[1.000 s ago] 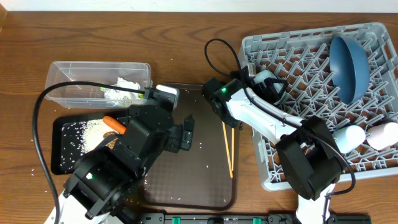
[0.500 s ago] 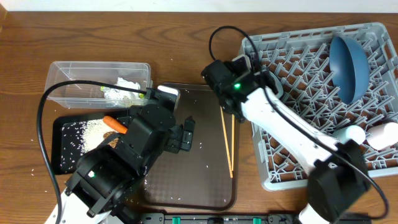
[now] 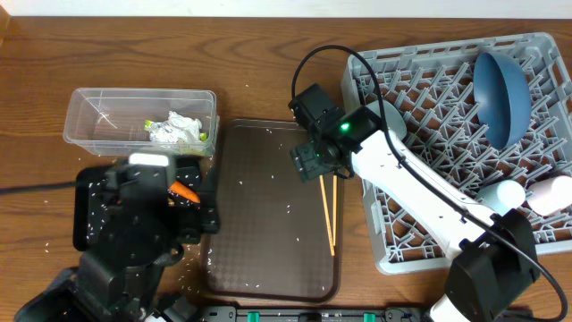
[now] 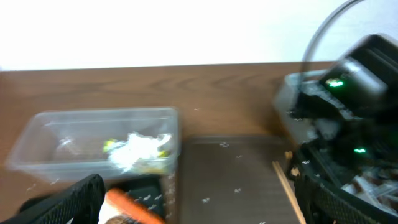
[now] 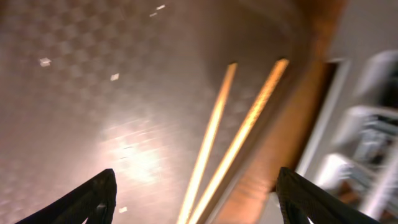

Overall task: Sort waste into correct bins and load items into the dishwasher rack
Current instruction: 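Move the right gripper to the chopsticks and grasp one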

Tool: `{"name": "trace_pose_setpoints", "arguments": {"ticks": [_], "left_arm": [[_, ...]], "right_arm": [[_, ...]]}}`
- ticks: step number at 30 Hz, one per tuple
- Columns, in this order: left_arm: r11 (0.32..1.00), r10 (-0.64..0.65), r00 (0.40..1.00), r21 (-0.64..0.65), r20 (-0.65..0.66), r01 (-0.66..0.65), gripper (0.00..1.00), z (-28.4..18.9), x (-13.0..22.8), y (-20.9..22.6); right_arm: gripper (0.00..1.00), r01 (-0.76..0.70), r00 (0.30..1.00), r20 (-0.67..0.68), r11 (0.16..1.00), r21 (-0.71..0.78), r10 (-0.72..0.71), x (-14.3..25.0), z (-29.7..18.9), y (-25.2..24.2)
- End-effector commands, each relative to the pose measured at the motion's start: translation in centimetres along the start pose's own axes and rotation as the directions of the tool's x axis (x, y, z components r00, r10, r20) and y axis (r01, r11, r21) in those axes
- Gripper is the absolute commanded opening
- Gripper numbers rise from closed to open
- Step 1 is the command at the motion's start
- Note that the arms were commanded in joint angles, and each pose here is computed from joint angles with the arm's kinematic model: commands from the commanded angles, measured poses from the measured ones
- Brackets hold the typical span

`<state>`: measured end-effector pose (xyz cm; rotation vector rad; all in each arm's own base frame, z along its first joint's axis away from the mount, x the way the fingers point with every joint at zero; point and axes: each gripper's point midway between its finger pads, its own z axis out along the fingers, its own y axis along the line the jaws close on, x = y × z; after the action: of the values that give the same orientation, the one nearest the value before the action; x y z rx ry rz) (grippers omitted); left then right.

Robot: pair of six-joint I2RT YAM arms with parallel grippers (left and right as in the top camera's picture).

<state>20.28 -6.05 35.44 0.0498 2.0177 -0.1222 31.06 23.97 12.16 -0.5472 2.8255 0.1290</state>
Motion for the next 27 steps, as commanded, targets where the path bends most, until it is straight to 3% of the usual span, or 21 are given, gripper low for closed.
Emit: {"name": "trace_pose_setpoints", "arguments": {"ticks": [1, 5, 16, 27], "left_arm": [[0.990, -0.034, 0.999, -0.137, 0.006, 0.035, 0.98, -0.2, 0.2, 2.5], [0.988, -0.006, 0.999, -0.152, -0.039, 0.000, 0.98, -0.3, 1.3, 2.9], [0.987, 0.003, 0.998, -0.158, -0.056, -0.012, 0.98, -0.3, 1.7, 3.1], [0.987, 0.003, 0.998, -0.158, -0.056, -0.012, 0.98, -0.3, 1.7, 3.1]], "right_arm": [[0.76, -0.113, 0.993, -0.053, 0.990, -0.079, 0.109, 1.2, 0.3, 1.5], [0.75, -0.164, 0.983, -0.098, 0.984, -0.068, 0.157, 2.4, 1.3, 1.4], [0.53, -0.327, 0.941, -0.104, 0.944, -0.048, 0.321, 4.3, 5.4, 1.0], [0.55, -0.347, 0.936, -0.058, 0.937, 0.023, 0.348, 5.5, 7.8, -0.8]]}}
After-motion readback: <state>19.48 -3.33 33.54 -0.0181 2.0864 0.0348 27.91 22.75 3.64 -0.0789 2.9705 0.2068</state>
